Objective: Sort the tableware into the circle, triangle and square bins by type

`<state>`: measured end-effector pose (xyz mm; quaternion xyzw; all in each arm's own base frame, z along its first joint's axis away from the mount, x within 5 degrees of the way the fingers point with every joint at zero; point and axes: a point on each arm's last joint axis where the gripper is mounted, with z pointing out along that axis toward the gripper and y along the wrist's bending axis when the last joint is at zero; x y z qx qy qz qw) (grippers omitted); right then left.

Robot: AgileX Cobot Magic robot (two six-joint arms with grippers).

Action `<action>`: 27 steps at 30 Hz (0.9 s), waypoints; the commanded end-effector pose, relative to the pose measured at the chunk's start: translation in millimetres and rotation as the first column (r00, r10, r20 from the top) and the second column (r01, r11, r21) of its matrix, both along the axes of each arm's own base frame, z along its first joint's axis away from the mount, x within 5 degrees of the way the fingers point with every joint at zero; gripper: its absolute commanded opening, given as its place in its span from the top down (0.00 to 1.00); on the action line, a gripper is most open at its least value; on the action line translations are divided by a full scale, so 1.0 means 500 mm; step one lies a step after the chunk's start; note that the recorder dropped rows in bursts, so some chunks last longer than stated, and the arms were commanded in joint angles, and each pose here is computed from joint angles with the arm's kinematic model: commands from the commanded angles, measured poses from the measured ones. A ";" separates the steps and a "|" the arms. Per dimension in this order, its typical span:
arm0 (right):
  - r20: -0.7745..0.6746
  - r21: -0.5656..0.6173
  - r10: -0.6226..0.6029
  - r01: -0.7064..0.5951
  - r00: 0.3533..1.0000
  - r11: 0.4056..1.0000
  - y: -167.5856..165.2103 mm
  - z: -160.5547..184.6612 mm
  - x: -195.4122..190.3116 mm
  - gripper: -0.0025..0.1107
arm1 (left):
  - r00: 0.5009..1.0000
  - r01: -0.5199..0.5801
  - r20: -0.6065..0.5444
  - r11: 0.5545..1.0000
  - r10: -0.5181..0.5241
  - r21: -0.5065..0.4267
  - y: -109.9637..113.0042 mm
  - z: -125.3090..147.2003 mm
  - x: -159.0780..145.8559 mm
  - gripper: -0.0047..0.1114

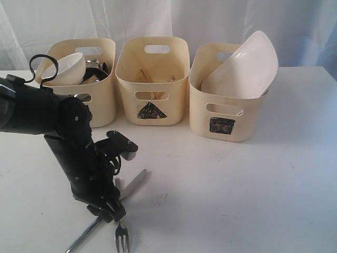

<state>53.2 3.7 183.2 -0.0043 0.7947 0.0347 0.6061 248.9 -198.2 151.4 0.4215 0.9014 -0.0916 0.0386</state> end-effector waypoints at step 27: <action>0.003 0.002 -0.004 0.004 1.000 1.000 0.000 -0.003 0.000 0.98 | 0.998 -0.059 0.025 0.998 0.060 -0.037 -0.002 0.022 -0.004 0.96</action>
